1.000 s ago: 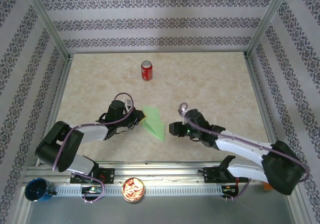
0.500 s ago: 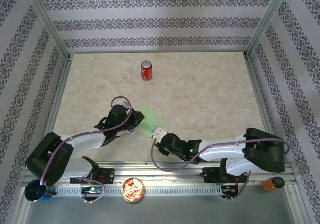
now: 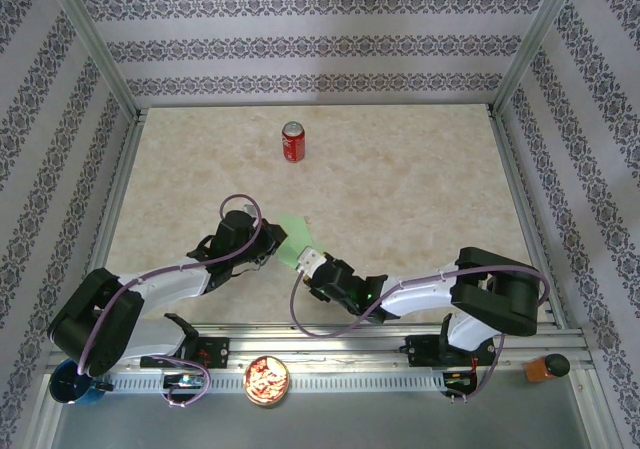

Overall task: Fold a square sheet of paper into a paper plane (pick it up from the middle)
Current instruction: Fourth fold the wing at the center of the table.

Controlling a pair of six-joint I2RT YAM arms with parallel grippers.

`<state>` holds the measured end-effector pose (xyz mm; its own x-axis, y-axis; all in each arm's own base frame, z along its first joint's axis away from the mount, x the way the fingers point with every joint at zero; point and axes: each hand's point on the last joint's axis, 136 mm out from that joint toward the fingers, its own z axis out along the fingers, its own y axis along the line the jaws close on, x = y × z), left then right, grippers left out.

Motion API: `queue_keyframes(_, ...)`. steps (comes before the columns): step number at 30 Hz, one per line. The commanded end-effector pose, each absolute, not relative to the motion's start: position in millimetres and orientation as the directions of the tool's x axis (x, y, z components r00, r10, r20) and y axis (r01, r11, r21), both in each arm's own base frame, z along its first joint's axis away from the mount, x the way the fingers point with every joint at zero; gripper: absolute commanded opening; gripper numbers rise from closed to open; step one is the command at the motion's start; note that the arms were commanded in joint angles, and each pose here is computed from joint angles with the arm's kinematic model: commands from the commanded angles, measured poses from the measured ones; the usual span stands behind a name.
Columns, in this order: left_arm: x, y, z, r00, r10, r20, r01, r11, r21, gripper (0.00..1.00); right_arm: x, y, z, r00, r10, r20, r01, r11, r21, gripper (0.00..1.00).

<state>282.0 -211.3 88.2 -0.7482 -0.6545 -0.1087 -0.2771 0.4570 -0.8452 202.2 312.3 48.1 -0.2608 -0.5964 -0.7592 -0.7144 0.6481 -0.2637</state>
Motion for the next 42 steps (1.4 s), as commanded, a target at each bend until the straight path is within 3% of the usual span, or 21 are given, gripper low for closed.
queue_keyframes(1, 281.0, -213.0, 89.6, -0.753, -0.647, -0.120, -0.274, 0.474, -0.837, 0.00, 206.4, 318.2, 48.7, -0.278, -0.545, -0.791, -0.712, 0.670, -0.211, 0.41)
queue_keyframes(8, 282.8, -217.0, 89.6, -0.760, -0.640, -0.111, -0.271, 0.468, -0.841, 0.00, 209.1, 323.2, 35.6, -0.294, -0.571, -0.767, -0.719, 0.660, -0.216, 0.40)
queue_keyframes(18, 284.1, -216.8, 88.7, -0.759, -0.641, -0.114, -0.274, 0.473, -0.838, 0.00, 210.0, 321.6, 34.2, -0.305, -0.559, -0.771, -0.713, 0.671, -0.204, 0.23)
queue_keyframes(27, 284.8, -216.5, 88.3, -0.759, -0.639, -0.120, -0.273, 0.481, -0.833, 0.00, 208.5, 326.6, 39.1, -0.314, -0.536, -0.784, -0.721, 0.672, -0.171, 0.24)
queue_keyframes(30, 284.2, -216.0, 88.3, -0.760, -0.637, -0.124, -0.271, 0.485, -0.831, 0.01, 208.1, 326.6, 38.5, -0.321, -0.531, -0.784, -0.721, 0.674, -0.161, 0.18)
queue_keyframes(35, 280.5, -209.9, 83.2, -0.761, -0.633, -0.141, -0.278, 0.515, -0.811, 0.16, 208.2, 322.7, 36.7, -0.335, -0.522, -0.784, -0.719, 0.680, -0.145, 0.14)
queue_keyframes(37, 279.0, -205.9, 80.8, -0.763, -0.631, -0.143, -0.287, 0.529, -0.799, 0.33, 210.0, 319.3, 36.5, -0.337, -0.519, -0.785, -0.714, 0.685, -0.146, 0.14)
queue_keyframes(40, 278.1, -201.4, 77.2, -0.776, -0.615, -0.137, -0.294, 0.546, -0.784, 0.46, 210.7, 316.4, 36.8, -0.337, -0.521, -0.784, -0.718, 0.681, -0.143, 0.13)
queue_keyframes(42, 279.1, -201.3, 77.7, -0.788, -0.601, -0.132, -0.286, 0.548, -0.786, 0.49, 210.8, 315.1, 37.3, -0.336, -0.521, -0.785, -0.721, 0.678, -0.142, 0.13)
